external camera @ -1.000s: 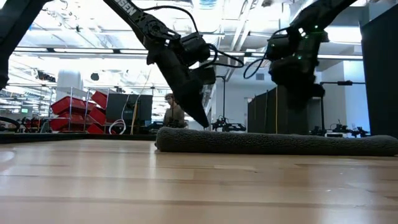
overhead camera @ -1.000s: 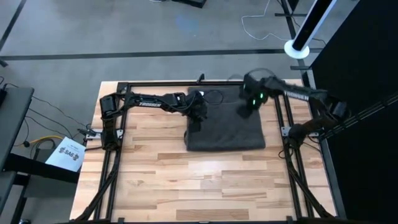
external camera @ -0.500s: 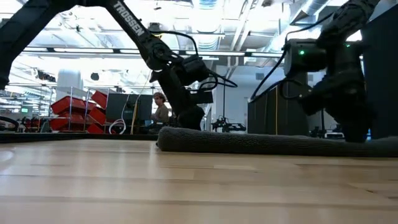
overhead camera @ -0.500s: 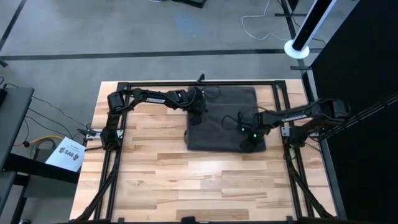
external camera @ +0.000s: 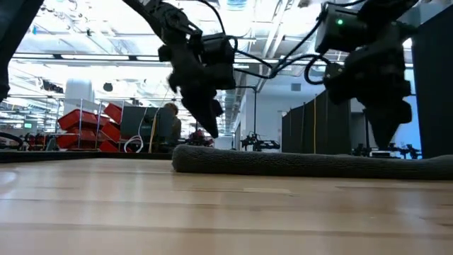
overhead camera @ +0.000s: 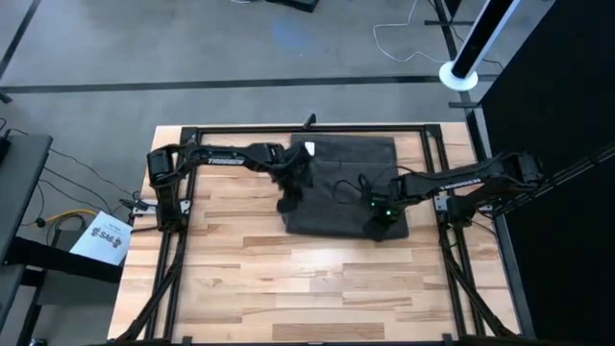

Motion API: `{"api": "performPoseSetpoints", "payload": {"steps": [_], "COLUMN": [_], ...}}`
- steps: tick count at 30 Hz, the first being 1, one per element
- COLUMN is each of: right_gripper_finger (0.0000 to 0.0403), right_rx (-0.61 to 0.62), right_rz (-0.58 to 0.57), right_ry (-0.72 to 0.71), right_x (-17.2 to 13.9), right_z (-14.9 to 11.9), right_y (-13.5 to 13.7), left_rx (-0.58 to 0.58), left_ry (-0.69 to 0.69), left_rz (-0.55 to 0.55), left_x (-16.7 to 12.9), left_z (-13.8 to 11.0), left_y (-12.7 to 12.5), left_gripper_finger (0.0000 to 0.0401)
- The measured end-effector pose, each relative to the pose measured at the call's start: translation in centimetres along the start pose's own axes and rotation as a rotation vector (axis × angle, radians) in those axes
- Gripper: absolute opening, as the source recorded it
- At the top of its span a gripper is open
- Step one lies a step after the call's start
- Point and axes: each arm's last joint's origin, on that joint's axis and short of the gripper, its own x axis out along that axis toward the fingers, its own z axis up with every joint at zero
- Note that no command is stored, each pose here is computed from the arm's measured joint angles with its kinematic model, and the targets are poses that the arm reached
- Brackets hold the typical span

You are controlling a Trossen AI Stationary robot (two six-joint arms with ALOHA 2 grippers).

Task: Roll towel
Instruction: Roll the black towel

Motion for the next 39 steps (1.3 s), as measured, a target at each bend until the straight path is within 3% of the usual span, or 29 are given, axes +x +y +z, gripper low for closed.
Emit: {"api": "performPoseSetpoints", "payload": {"steps": [6,15,18,23,27,31,36,39], "right_gripper_finger": [0.0081,0.0062,0.0057,0.0046,0.0031,0.0027,0.0064,0.0098], "right_rx": [0.118,0.115,0.052,-0.097,-0.236,-0.459,-0.633,-0.741], "right_rz": [-0.066,0.053,0.124,0.189,0.138,0.086,0.056,0.061], "right_ry": [0.006,-0.083,-0.125,-0.192,-0.294,-0.289,-0.268,-0.28], "right_x": [2.5,3.6,3.8,2.6,1.7,2.2,2.5,2.2], "right_z": [-2.1,-3.2,-3.8,-5.6,-7.7,-9.5,-10.4,-10.5], "right_y": [-0.7,1.3,2.7,5.5,6.7,7.1,7.3,7.8], "left_rx": [0.054,0.007,-0.031,-0.068,-0.071,-0.052,0.061,0.083], "left_ry": [-0.003,0.169,0.199,0.267,0.228,0.152,0.125,0.11], "left_rz": [-0.054,-0.158,-0.154,-0.022,0.031,0.046,0.015,0.096], "left_x": [3.8,6.2,6.3,4.9,2.7,2.0,2.4,2.5], "left_z": [-1.8,-4.9,-4.9,-5.3,-5.0,-4.6,-4.6,-4.7], "left_y": [-3.1,-8.5,-10.3,-13.2,-15.7,-18.0,-20.2,-20.7], "left_gripper_finger": [0.0044,0.0006,0.0001,0.0001,0.0001,0.0008,0.0058,0.0101]}}
